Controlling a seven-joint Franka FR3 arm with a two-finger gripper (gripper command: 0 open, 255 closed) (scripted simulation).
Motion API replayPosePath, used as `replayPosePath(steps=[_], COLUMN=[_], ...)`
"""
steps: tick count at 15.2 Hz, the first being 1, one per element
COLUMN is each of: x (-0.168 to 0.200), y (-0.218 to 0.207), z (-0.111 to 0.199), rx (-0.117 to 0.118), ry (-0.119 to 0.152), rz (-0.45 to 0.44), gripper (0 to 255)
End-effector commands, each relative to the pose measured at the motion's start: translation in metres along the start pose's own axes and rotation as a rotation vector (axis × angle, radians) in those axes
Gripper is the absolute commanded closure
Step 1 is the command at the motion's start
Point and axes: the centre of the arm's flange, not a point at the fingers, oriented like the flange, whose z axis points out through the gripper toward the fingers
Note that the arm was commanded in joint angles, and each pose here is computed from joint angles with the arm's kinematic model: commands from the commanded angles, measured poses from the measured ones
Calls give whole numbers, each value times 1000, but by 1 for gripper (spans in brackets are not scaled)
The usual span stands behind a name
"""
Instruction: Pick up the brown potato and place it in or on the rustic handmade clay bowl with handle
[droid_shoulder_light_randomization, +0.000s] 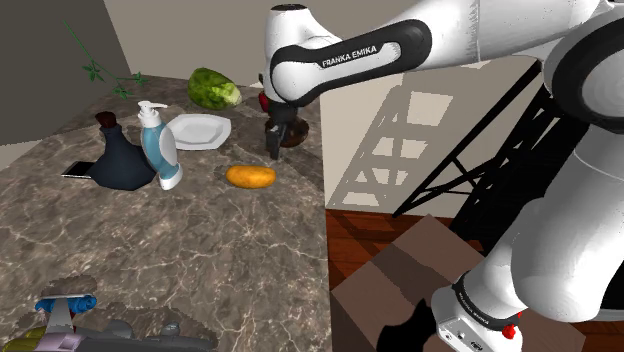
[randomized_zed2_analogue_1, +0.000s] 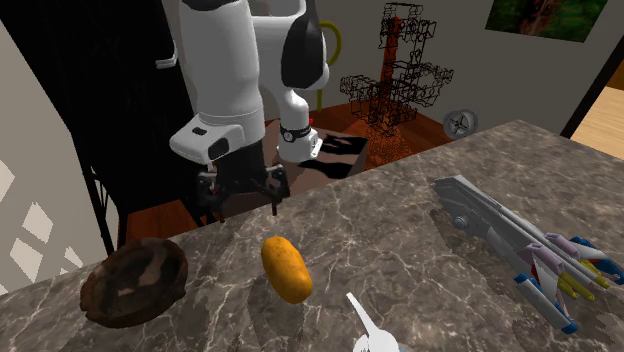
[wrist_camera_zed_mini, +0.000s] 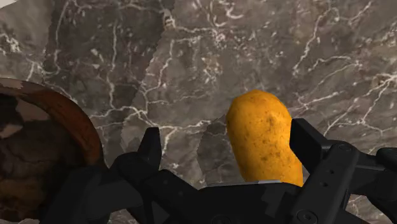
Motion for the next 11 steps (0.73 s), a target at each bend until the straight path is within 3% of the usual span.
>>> replayPosePath(steps=[1,8,11], x=[23,88,89], y=[-14,-66,-66], z=[13,46,62], rx=[-4,-19,-19], ry=[6,24,24], rz=[-58,-255,-255], gripper=[0,0,0])
